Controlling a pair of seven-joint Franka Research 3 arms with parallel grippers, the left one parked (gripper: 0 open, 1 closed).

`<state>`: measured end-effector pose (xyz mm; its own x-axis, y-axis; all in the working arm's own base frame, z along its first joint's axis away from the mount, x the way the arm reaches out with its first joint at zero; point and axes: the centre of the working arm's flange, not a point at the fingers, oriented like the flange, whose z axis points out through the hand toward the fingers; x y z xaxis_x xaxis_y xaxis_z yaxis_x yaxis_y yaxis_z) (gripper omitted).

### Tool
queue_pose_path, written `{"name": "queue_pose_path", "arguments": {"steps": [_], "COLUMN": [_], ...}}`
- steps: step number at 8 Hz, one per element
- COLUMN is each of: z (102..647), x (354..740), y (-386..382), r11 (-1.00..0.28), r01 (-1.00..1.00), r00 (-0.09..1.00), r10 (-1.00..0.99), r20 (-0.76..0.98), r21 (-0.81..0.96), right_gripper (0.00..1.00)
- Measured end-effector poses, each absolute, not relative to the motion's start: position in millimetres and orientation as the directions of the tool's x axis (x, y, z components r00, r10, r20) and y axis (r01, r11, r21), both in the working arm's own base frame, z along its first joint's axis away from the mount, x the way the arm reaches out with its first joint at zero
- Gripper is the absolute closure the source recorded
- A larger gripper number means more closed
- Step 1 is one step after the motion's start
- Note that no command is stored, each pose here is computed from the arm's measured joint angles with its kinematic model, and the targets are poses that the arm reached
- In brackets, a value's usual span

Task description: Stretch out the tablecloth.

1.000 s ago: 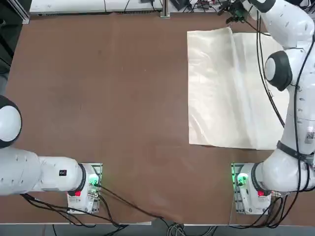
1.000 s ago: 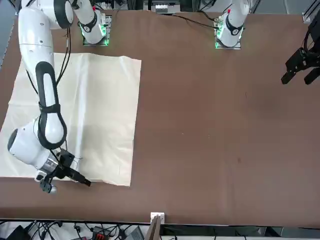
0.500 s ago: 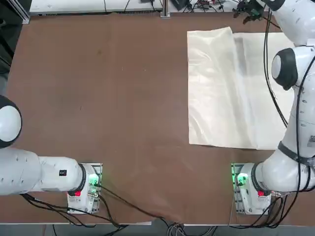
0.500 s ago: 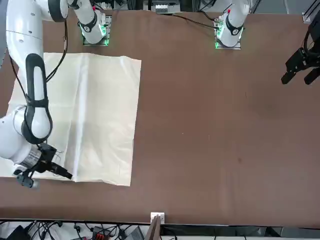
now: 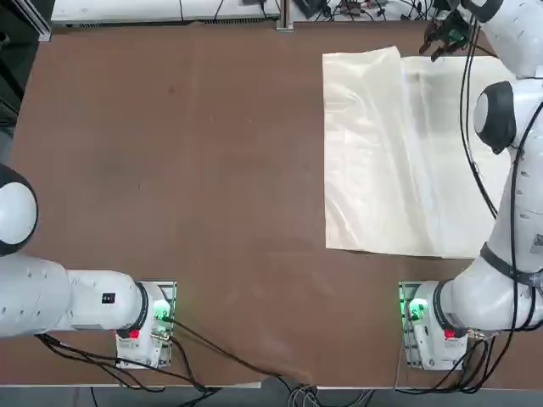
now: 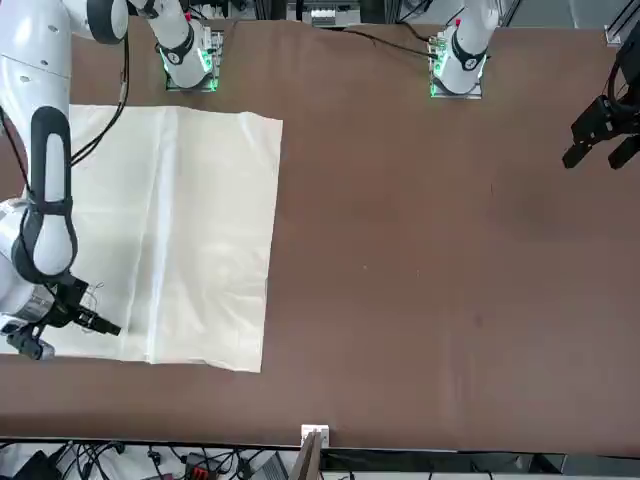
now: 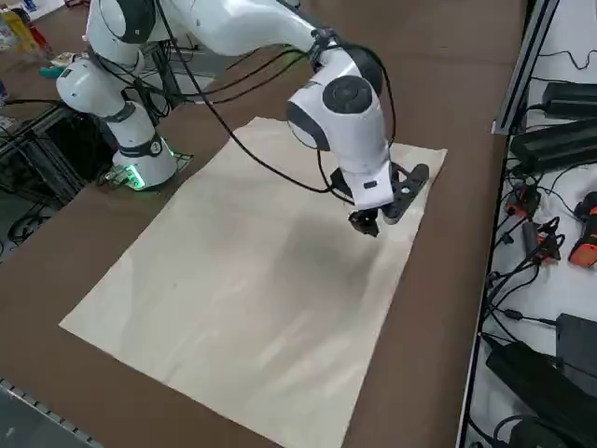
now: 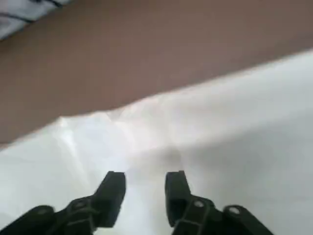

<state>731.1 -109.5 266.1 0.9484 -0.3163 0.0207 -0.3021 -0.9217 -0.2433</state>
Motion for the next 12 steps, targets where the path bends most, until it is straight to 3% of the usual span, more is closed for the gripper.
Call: {"name": "queue_pose_path", "arguments": {"steps": [1, 4, 12], "z": [244.3, 204.0, 190.0], "x": [725.0, 716.2, 717.2], "y": [-97.1, -64.5, 20.6], "r11": [-0.925, -0.939, -0.955], "r01": [-0.301, -0.278, -0.238], "r00": [0.951, 0.960, 0.966], "r10": [-0.308, -0.281, -0.251], "r20": [-0.003, -0.013, 0.056], "r21": [-0.232, -0.202, -0.176], "right_gripper": [0.72, 0.84, 0.89]}}
